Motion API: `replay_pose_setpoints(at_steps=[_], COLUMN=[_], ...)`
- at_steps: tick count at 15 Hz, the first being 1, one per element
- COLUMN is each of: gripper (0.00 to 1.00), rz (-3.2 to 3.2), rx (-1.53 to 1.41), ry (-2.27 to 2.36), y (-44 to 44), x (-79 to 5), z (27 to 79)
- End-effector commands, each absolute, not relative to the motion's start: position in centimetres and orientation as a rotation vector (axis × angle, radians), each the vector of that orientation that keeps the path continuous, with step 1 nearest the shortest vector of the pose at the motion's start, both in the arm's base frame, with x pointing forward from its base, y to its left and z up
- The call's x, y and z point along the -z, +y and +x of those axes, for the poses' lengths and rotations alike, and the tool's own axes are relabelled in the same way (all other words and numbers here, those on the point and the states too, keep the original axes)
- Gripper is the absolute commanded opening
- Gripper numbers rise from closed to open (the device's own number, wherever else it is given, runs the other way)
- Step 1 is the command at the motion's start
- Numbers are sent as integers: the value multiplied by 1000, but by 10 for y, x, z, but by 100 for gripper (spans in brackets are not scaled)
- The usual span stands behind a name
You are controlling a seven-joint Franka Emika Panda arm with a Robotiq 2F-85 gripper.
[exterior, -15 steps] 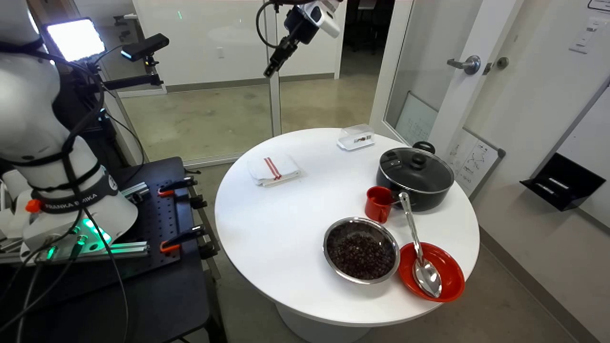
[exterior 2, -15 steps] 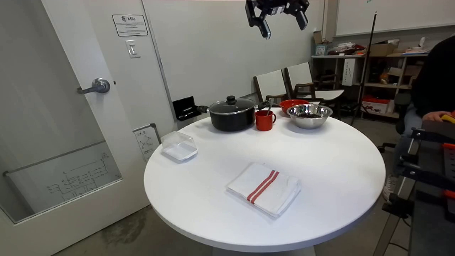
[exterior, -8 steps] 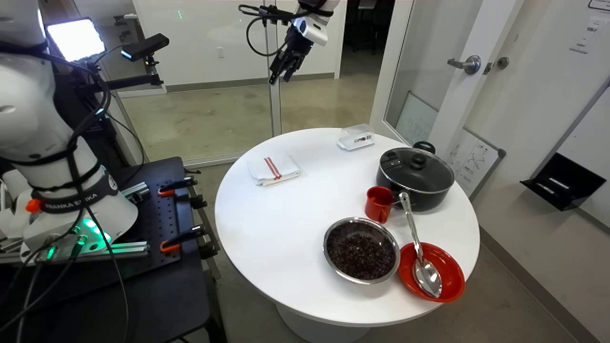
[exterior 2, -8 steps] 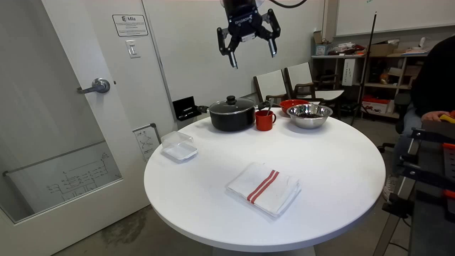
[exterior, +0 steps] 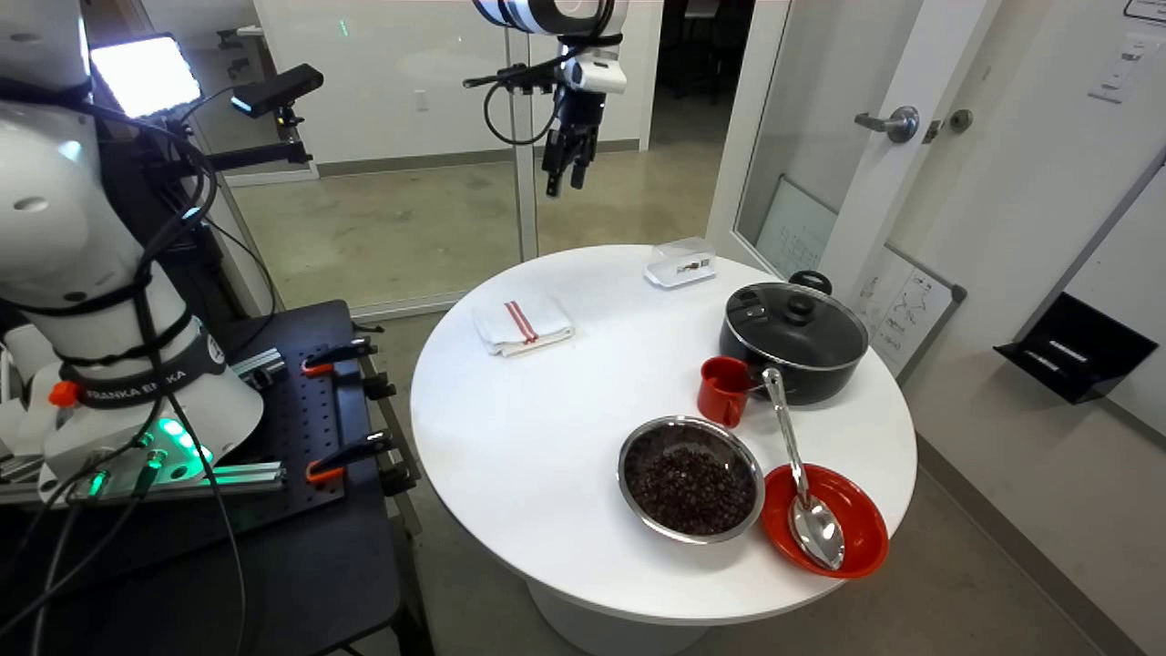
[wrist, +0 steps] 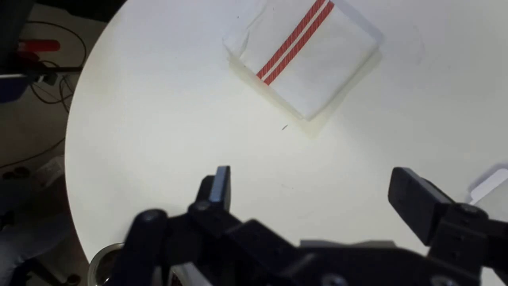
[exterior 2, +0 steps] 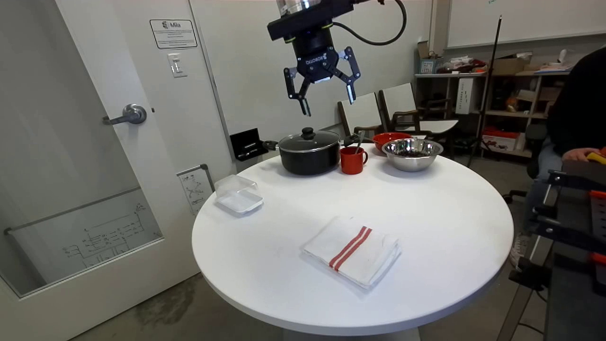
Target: Fold the towel, then use it to wipe the table
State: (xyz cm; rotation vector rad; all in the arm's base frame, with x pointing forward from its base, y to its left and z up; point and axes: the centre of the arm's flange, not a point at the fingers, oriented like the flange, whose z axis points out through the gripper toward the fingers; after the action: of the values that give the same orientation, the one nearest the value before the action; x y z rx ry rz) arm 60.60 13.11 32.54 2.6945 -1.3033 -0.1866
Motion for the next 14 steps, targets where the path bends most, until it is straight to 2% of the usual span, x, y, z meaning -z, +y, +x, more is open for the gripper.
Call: replay_pose_setpoints(at_steps=[1,9,14], gripper=[100,100,100], rz=[2602,2601,2391], rx=[63,96,76], ry=[-1423,-1466,-1717], y=[127,120,161], x=[-319,-322,-284], z=[608,612,617])
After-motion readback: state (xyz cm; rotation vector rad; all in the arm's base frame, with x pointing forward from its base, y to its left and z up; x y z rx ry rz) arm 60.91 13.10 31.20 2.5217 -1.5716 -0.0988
